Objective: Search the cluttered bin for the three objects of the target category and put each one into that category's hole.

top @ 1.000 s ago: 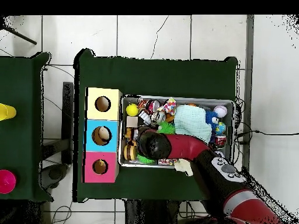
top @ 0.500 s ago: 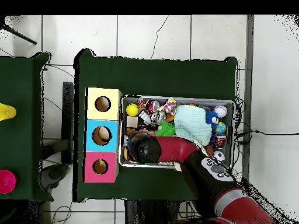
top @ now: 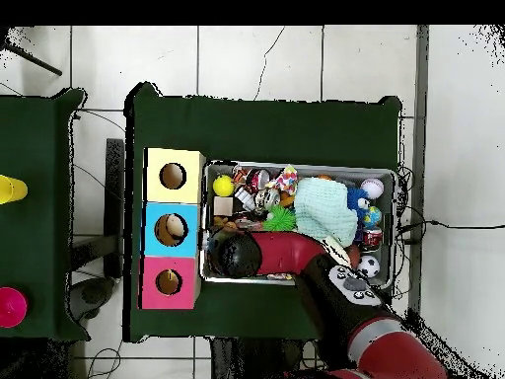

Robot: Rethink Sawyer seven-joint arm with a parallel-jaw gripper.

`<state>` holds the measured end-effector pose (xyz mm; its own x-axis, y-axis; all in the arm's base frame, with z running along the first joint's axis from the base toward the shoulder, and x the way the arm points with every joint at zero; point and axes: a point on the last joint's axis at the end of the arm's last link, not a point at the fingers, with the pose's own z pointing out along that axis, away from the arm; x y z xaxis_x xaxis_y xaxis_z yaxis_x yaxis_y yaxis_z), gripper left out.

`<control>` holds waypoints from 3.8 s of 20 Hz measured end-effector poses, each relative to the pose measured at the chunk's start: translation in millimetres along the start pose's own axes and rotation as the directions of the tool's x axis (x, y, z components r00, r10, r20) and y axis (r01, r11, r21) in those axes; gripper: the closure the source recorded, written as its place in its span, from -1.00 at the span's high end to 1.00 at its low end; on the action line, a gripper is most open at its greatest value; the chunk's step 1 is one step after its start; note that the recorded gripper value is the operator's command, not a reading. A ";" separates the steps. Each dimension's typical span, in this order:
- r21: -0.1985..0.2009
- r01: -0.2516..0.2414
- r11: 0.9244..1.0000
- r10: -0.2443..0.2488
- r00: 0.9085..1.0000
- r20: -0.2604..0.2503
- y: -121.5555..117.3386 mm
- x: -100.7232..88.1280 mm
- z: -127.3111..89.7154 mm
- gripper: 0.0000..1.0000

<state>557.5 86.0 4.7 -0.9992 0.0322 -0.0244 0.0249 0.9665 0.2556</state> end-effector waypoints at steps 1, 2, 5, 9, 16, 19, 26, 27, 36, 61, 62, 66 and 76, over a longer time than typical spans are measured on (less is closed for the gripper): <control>0.007 0.005 1.000 -0.005 1.000 0.001 0.6 -0.1 -0.2 1.00; 0.017 0.015 1.000 -0.016 1.000 0.003 1.9 0.1 -0.5 1.00; 0.046 0.049 0.998 -0.049 0.999 0.007 6.0 0.8 -1.8 1.00; 0.066 0.072 0.995 -0.072 0.997 0.009 8.5 1.6 -2.3 1.00; 0.083 0.089 0.993 -0.091 0.996 0.010 9.1 2.6 -3.0 1.00; 0.089 0.096 0.991 -0.097 0.995 0.010 6.9 3.8 -3.3 1.00; 0.104 0.109 0.989 -0.111 0.994 0.013 1.5 4.7 -6.2 1.00; 0.105 0.111 0.988 -0.113 0.993 0.014 1.4 4.4 -6.9 1.00; 0.119 0.124 0.985 -0.128 0.991 0.026 -2.6 3.7 -9.9 1.00; 0.159 0.157 0.975 -0.178 0.976 0.122 -21.6 3.6 28.6 1.00; 0.159 0.157 0.975 -0.177 0.977 0.123 -21.9 3.3 29.6 1.00; 0.156 0.152 0.976 -0.172 0.976 0.130 -24.0 2.5 33.4 1.00; 0.152 0.125 0.981 -0.146 0.979 0.139 -37.3 -0.8 29.6 -1.00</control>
<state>558.3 57.5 -33.5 -0.9778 -0.0741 -0.1960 -0.0953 0.9903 0.1010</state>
